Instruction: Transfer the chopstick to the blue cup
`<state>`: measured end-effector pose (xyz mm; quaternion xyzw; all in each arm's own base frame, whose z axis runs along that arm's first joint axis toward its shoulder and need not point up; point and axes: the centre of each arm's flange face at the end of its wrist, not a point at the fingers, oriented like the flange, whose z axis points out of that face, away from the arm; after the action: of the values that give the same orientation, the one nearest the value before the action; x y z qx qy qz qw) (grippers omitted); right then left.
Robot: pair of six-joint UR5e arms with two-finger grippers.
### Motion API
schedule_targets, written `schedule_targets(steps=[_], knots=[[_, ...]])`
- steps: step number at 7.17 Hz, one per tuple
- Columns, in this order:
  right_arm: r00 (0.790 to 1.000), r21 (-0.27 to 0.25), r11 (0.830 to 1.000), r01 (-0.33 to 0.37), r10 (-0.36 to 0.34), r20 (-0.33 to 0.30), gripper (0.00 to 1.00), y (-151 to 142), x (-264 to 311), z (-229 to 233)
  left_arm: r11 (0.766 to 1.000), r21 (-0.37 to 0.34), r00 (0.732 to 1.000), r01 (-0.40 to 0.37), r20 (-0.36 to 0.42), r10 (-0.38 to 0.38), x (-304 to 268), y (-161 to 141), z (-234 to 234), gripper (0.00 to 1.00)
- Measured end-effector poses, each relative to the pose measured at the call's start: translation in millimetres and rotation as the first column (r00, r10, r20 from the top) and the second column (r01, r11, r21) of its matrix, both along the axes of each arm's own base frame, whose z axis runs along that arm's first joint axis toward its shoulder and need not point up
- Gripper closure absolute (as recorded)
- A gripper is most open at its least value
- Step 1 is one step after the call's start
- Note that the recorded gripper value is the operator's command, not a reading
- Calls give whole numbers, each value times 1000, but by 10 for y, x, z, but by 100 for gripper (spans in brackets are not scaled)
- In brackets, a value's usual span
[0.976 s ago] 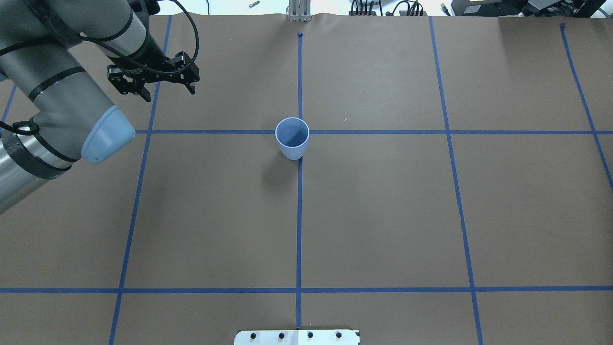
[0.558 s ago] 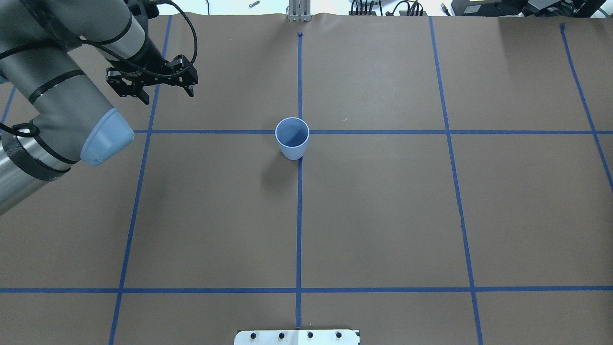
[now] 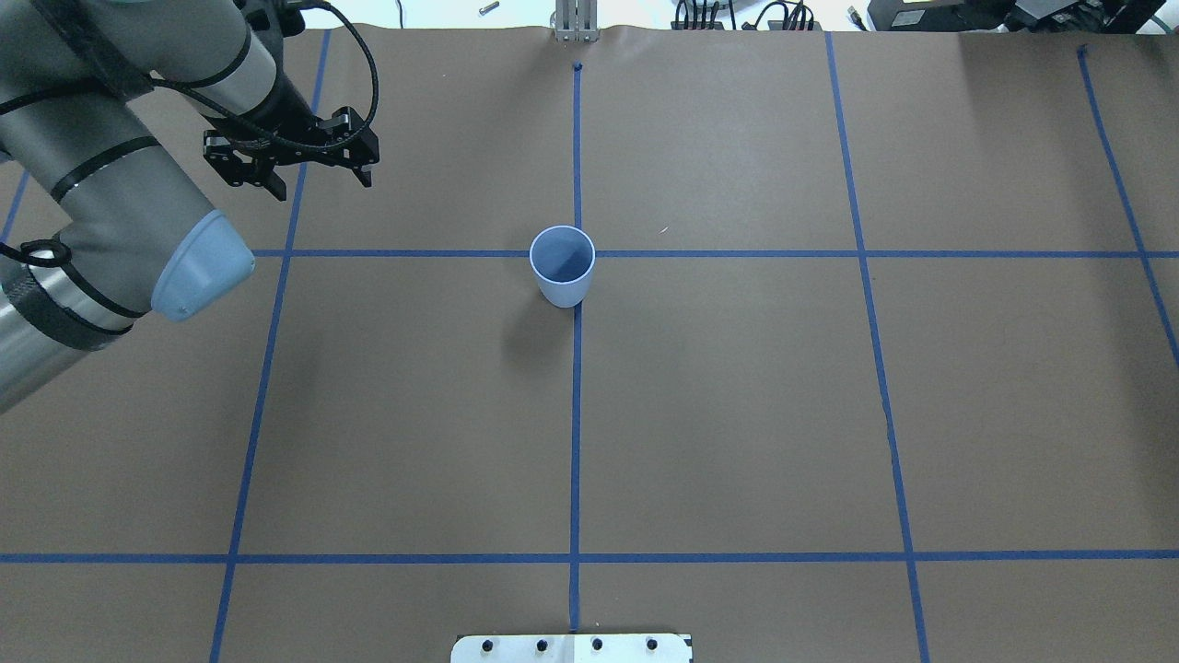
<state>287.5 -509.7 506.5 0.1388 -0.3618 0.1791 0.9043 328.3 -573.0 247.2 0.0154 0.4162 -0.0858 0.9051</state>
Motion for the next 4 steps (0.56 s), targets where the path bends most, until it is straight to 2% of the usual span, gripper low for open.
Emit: schedule_targets(steps=[2, 4], knots=[[995, 34, 994, 103, -103, 3, 100, -743, -587, -953, 997, 72, 999, -7, 44, 3, -548, -278, 284, 2], [979, 54, 982, 179, -183, 87, 100, -1190, -1572, -1762, 993, 115, 993, -16, 115, 3, -1288, -646, 799, 2]])
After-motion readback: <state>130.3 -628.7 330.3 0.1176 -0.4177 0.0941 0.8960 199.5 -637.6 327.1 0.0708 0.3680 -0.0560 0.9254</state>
